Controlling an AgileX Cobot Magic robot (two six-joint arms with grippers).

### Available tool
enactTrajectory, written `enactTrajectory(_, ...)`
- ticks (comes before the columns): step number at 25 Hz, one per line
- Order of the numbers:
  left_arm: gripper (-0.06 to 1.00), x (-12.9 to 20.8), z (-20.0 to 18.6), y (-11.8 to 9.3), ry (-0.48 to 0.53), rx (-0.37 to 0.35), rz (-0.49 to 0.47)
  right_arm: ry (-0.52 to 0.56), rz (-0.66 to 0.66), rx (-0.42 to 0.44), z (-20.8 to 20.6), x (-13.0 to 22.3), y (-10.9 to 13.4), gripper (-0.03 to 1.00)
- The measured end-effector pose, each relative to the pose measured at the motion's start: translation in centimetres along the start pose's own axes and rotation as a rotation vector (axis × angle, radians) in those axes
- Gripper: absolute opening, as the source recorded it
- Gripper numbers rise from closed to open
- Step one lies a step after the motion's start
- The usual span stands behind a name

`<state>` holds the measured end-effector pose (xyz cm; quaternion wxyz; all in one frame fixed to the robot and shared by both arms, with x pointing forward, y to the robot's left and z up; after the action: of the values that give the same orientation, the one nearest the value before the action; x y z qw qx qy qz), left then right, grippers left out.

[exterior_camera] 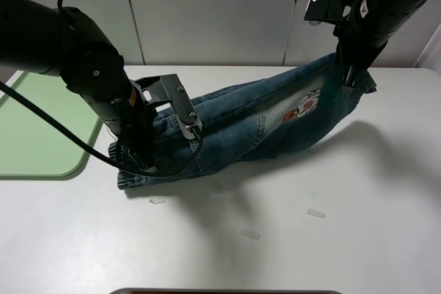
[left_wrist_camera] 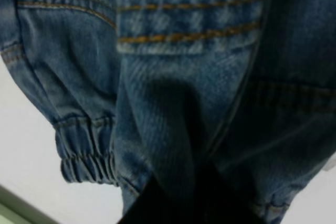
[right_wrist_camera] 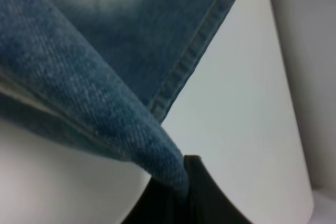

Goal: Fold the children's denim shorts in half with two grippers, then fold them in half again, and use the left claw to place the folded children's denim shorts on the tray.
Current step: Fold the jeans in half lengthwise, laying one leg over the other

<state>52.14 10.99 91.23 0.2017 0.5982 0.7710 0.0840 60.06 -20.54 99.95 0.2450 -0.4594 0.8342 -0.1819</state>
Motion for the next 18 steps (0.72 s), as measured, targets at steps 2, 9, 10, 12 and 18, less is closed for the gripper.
enactTrajectory(2,0.02,-0.1,0.2,0.1,-0.008,-0.007,-0.008,-0.012,0.006,-0.002,0.7,-0.7,-0.3,-0.03)
enactTrajectory(9,0.02,-0.5,0.2,1.1,-0.038,-0.097,-0.058,-0.029,-0.009,-0.006,2.3,-1.7,-0.5,-0.03)
enactTrajectory(10,0.02,-0.4,0.2,1.4,-0.036,-0.112,-0.071,-0.032,-0.010,-0.005,2.5,-1.7,-0.5,-0.03)
enactTrajectory(12,0.02,-0.1,0.2,1.9,-0.032,-0.138,-0.112,-0.048,-0.008,0.003,2.6,-1.8,-0.7,-0.03)
enactTrajectory(18,0.02,1.4,0.4,3.9,-0.028,-0.184,-0.229,-0.104,-0.005,0.019,2.9,-2.5,-0.8,-0.03)
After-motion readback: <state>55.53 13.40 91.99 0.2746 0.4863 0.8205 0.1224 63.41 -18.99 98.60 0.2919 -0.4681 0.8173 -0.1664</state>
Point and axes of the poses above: a point on each arm's last joint axis where the gripper is mounted, z pointing out along that axis toward the gripper, y along the wrist's bending axis when the last joint is at zero, x = y × z, the point moved 3 cm from there along z, pointing out along that axis toward the gripper, and after that the axes turned 11 degrees about z, right-handed, at the moved point
